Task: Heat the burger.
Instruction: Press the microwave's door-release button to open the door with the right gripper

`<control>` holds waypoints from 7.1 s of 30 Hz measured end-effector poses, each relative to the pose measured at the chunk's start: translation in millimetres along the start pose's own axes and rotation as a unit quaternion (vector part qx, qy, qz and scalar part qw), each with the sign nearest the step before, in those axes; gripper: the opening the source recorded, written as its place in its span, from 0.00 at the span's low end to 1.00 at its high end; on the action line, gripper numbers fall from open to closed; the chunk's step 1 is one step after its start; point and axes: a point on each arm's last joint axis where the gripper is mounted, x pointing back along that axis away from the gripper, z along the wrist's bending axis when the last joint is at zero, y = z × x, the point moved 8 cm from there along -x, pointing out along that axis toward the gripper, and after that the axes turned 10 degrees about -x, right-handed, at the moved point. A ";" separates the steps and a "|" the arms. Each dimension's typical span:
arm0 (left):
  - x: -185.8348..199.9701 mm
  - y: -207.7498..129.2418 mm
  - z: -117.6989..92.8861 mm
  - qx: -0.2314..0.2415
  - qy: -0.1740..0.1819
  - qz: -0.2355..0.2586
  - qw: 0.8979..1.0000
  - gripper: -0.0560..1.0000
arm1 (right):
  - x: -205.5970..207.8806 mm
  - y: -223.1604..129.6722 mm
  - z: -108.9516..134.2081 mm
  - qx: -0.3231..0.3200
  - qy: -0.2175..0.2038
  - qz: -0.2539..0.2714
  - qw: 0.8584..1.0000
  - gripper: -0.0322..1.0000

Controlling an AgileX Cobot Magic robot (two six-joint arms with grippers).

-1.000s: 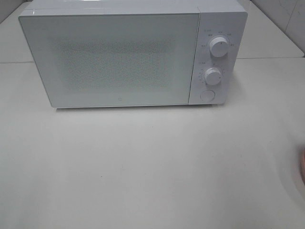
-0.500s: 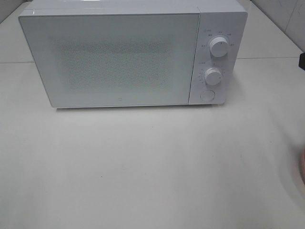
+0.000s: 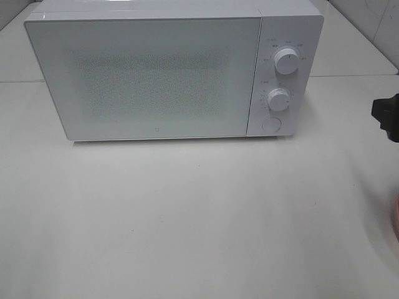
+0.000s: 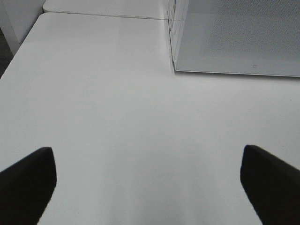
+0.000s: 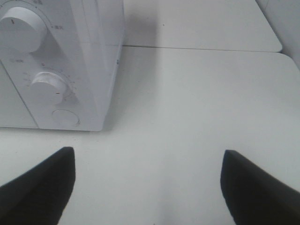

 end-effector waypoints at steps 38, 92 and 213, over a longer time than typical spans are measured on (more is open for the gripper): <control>0.0 0.0 0.0 0.000 0.000 0.000 1.000 0.99 | -41.8 -39.3 89.4 -0.193 0.102 0.035 0.975 0.62; 0.0 0.0 0.0 0.000 0.000 0.000 1.000 0.99 | -87.8 -86.5 88.6 -0.667 0.000 0.056 0.743 0.03; 0.0 0.0 0.0 0.000 0.000 0.000 1.000 0.99 | -208.0 -67.8 108.8 -0.692 -0.010 -0.001 0.722 0.03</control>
